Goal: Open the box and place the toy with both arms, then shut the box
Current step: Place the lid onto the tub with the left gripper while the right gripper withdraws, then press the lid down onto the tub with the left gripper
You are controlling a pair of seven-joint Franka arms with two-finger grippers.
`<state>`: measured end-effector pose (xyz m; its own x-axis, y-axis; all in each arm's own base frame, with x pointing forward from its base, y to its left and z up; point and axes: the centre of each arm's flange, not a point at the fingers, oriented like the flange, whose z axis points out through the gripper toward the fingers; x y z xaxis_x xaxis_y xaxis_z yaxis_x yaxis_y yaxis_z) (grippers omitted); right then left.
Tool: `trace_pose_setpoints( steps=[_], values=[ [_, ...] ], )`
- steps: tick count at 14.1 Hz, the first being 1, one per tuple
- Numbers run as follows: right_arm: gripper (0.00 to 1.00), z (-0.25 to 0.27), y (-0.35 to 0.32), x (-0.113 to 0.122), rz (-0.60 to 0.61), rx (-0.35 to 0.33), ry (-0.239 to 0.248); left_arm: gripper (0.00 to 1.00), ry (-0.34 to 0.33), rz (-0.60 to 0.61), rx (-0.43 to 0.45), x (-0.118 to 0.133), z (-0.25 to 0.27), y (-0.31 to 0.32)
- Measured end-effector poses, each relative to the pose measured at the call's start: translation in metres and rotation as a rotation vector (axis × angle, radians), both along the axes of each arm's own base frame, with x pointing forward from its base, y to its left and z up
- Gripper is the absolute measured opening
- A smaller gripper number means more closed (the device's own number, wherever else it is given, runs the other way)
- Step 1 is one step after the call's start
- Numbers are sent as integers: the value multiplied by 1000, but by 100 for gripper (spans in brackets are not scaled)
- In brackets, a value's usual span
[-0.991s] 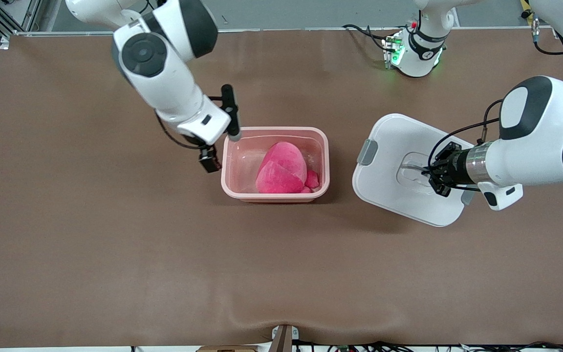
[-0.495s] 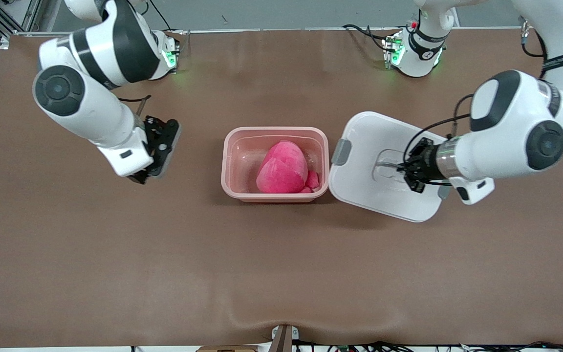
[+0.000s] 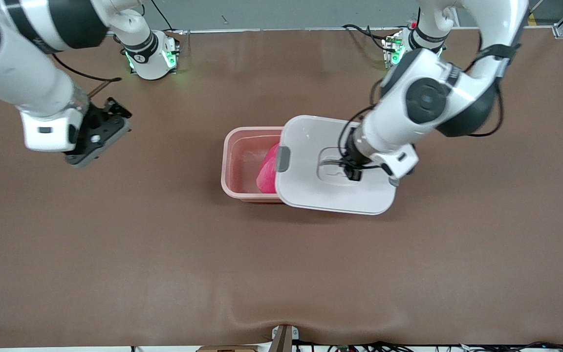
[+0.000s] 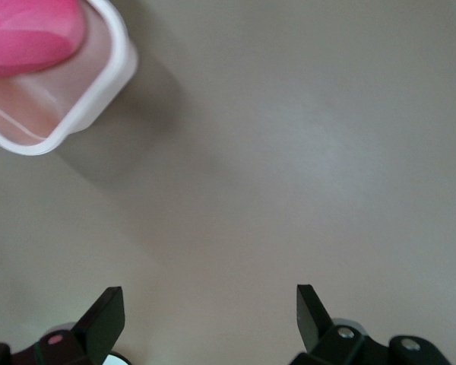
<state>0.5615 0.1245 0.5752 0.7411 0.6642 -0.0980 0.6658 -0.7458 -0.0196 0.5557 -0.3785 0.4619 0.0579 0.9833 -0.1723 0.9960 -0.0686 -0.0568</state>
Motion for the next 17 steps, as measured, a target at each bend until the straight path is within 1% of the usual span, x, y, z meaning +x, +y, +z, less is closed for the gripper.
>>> trace_pose_setpoints(
  steps=[2, 4, 5, 7, 11, 13, 15, 17],
  values=[
    [100, 10, -38, 3, -158, -1, -22, 7, -70, 14, 29, -20, -9, -44],
    [100, 25, -68, 3, -329, 2, -72, 7, -152, 30, 70, -39, -18, -79],
    [100, 30, -79, 2, -384, 3, -87, 7, -187, 47, 89, -48, -23, -94],
    [100, 35, -105, 1, -466, 2, -95, 7, -249, 84, 106, -62, -34, -118],
    [100, 32, -157, 1, -561, -3, -93, 7, -280, 94, 129, -87, -59, -149],
    [100, 32, -159, 0, -607, -5, -95, 7, -311, 101, 148, -97, -68, -160],
    [100, 37, -150, -2, -679, -6, -104, 7, -330, 72, 161, -106, -73, -168],
    [100, 40, -148, -4, -702, -6, -109, 7, -342, 49, 171, -113, -79, -175]
  ],
)
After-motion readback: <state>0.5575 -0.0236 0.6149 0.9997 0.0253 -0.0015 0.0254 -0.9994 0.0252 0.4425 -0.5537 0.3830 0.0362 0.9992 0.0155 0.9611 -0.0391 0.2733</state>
